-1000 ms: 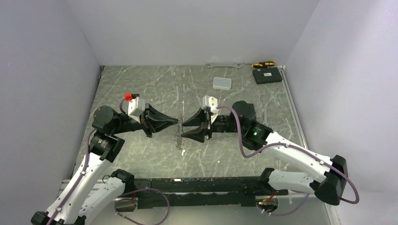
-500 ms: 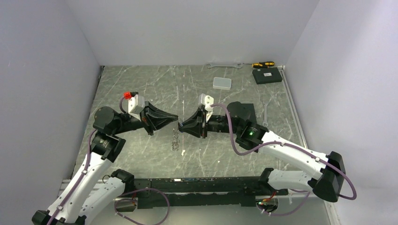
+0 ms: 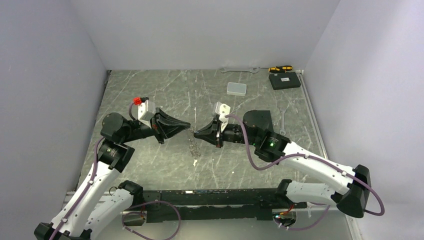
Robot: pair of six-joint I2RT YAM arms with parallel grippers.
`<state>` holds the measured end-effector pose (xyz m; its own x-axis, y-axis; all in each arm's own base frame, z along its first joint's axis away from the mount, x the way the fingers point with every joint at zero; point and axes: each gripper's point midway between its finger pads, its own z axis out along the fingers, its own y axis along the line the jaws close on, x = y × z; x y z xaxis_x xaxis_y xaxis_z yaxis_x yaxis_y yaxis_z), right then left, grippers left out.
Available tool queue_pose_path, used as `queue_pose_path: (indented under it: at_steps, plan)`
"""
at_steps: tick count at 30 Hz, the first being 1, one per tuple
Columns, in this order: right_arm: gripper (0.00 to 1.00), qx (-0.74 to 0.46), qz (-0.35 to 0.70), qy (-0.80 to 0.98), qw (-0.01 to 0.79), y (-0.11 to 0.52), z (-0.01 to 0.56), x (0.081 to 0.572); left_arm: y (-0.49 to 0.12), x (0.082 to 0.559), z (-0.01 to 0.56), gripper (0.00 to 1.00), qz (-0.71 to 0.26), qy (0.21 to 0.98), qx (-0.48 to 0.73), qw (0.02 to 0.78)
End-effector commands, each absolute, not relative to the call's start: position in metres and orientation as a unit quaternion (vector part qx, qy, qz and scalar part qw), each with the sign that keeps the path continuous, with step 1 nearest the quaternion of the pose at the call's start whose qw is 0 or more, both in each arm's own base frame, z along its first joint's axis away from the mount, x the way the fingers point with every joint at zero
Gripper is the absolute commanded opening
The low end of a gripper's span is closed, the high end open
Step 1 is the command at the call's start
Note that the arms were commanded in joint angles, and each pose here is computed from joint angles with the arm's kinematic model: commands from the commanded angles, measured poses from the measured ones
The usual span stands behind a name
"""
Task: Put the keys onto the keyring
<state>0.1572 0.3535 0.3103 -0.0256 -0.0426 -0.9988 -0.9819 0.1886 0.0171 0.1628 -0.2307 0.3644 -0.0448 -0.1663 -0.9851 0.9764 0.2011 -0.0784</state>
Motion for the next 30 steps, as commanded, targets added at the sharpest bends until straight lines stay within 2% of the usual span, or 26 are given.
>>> queue_pose_path:
  at_steps: [1,17,30]
  plan:
    - [0.0,-0.455,0.423,0.538,0.57,0.341,0.347,0.158,-0.229,0.163,0.375,0.0,-0.49,0.505,0.394,0.591]
    - [0.0,-0.465,0.42,0.516,0.585,0.344,0.37,0.159,-0.234,0.16,0.367,0.0,-0.509,0.503,0.403,0.57]
    - [0.0,-0.501,0.4,0.567,0.518,0.34,0.314,0.153,-0.227,0.163,0.375,0.0,-0.481,0.505,0.398,0.597]
